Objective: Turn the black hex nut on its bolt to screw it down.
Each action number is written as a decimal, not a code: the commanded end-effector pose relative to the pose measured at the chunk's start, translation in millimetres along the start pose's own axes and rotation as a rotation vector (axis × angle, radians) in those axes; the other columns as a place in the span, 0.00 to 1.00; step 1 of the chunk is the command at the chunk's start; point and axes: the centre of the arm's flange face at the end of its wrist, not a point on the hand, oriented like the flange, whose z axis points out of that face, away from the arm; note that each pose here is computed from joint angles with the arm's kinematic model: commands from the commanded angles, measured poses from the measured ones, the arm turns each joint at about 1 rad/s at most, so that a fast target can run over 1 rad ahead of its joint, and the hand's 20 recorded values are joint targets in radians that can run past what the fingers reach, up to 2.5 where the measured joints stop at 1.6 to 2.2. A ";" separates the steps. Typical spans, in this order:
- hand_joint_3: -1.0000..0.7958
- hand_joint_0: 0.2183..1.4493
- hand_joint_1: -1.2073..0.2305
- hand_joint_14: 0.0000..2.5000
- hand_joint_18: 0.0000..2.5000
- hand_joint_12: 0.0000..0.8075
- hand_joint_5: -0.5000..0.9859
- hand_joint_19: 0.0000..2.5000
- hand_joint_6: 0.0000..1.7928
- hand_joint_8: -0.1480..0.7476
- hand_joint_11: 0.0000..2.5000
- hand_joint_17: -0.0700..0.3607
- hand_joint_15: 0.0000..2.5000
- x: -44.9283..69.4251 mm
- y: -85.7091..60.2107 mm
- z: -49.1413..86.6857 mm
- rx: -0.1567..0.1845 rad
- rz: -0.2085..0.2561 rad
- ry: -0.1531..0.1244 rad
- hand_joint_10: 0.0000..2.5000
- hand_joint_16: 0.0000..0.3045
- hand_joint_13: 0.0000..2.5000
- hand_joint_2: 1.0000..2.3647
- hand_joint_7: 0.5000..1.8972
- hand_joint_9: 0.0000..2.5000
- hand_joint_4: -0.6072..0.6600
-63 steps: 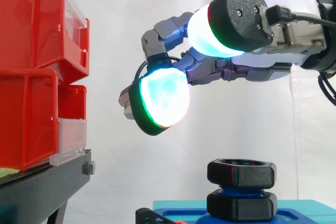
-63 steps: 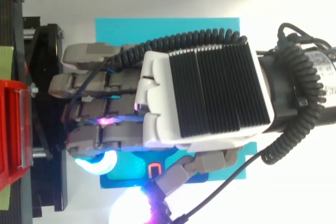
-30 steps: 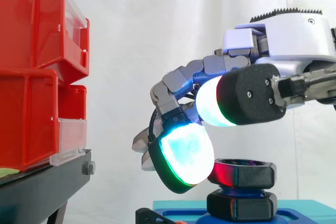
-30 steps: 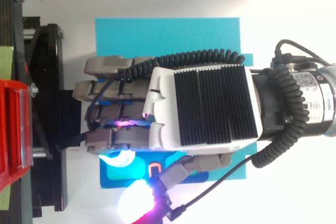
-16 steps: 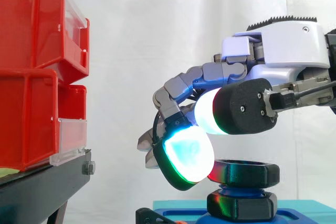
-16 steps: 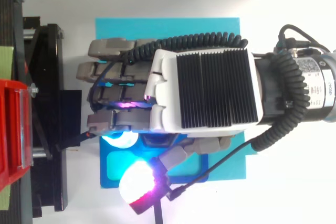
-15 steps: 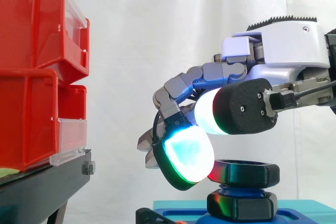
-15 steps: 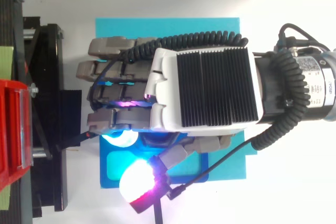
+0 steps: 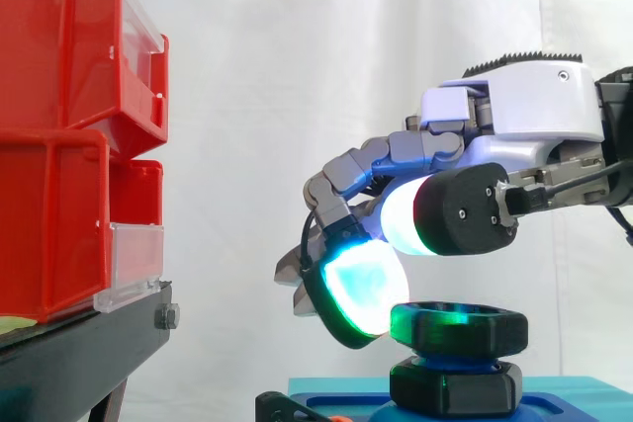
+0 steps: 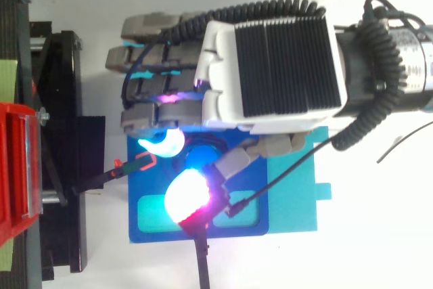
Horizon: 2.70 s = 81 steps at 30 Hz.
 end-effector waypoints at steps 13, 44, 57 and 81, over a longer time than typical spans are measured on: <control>0.28 0.24 0.65 0.00 0.12 0.38 0.32 0.09 0.28 0.44 0.00 0.35 0.00 -11.1 -7.3 4.0 -0.072 -0.009 -0.072 0.00 0.12 0.21 0.00 0.62 0.36 0.62; 0.28 0.25 0.64 0.00 0.13 0.36 0.32 0.09 0.28 0.35 0.00 0.36 0.00 6.3 56.5 17.7 -0.075 -0.002 -0.046 0.00 0.12 0.22 0.00 0.21 0.39 0.67; 0.28 0.25 0.64 0.00 0.14 0.35 0.33 0.09 0.28 0.34 0.00 0.36 0.00 10.2 56.7 14.8 -0.070 -0.002 -0.016 0.00 0.12 0.22 0.00 0.24 0.41 0.67; 0.28 0.25 0.65 0.00 0.16 0.36 0.35 0.11 0.28 0.37 0.00 0.35 0.00 23.8 53.1 7.8 -0.068 -0.026 0.020 0.00 0.12 0.24 0.00 0.65 0.43 0.54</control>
